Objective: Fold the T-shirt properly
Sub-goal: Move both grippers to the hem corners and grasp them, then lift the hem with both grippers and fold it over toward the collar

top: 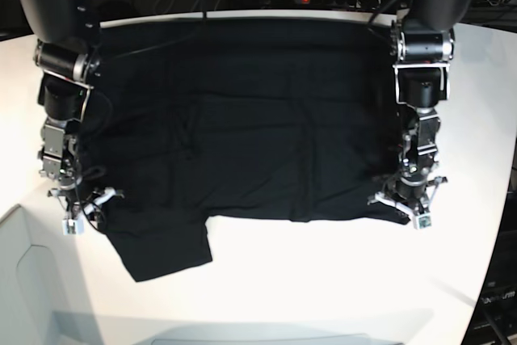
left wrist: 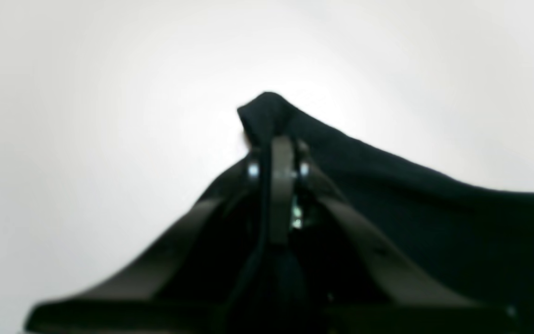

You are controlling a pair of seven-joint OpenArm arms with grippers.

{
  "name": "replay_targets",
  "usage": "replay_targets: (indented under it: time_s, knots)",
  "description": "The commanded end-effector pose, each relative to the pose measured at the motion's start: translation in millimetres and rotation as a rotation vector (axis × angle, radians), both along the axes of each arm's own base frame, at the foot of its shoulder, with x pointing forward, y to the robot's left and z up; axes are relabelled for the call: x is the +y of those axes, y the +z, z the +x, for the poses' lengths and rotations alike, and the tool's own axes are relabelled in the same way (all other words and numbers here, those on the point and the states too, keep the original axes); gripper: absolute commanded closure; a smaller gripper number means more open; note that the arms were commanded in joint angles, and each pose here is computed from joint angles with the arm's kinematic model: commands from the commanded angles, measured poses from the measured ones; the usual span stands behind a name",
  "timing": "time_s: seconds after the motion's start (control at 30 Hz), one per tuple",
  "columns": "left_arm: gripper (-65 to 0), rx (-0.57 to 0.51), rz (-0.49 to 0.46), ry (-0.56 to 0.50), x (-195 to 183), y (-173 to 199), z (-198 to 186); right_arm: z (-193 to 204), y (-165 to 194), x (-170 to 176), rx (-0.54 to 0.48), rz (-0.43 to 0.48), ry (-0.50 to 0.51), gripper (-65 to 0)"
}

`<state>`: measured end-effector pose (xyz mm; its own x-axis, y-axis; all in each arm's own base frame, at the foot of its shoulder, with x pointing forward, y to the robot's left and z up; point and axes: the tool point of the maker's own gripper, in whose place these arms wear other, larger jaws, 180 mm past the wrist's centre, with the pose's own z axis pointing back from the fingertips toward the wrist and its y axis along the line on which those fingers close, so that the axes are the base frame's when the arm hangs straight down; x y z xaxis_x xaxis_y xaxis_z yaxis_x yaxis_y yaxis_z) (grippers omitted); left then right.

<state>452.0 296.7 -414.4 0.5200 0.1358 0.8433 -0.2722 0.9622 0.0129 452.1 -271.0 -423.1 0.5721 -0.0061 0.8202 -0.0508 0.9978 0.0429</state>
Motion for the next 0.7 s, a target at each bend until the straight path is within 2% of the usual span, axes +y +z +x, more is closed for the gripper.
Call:
replay_targets:
  time_s: [0.0,0.03,0.17,0.37,0.53,0.67]
  knots:
    - [-1.0,0.027,0.009,0.02,9.7,-1.0,-4.5,-3.4,-4.1,-3.7,0.049,-0.026,0.011,-1.9]
    - [0.0,0.028,0.011,0.02,10.2,-2.1,-6.5,-2.9,-3.0,-4.1,0.046,-0.026,0.01,0.0]
    - [0.0,-0.001,0.024,0.01,10.6,7.3,-6.6,2.0,4.4,-7.4,0.026,-0.029,0.004,0.0]
    - [0.0,-0.097,0.057,-0.043,-3.1,35.5,-10.1,9.5,45.8,-25.6,-0.102,-0.037,-0.05,0.0]
    - [0.0,-0.122,0.067,-0.062,-8.1,41.9,-16.6,7.2,57.9,-29.1,-0.12,-0.066,-0.046,0.0]
    - [0.0,-0.165,0.057,-0.009,6.6,54.9,-25.4,0.3,71.5,-31.7,-0.162,-0.113,-0.034,0.0]
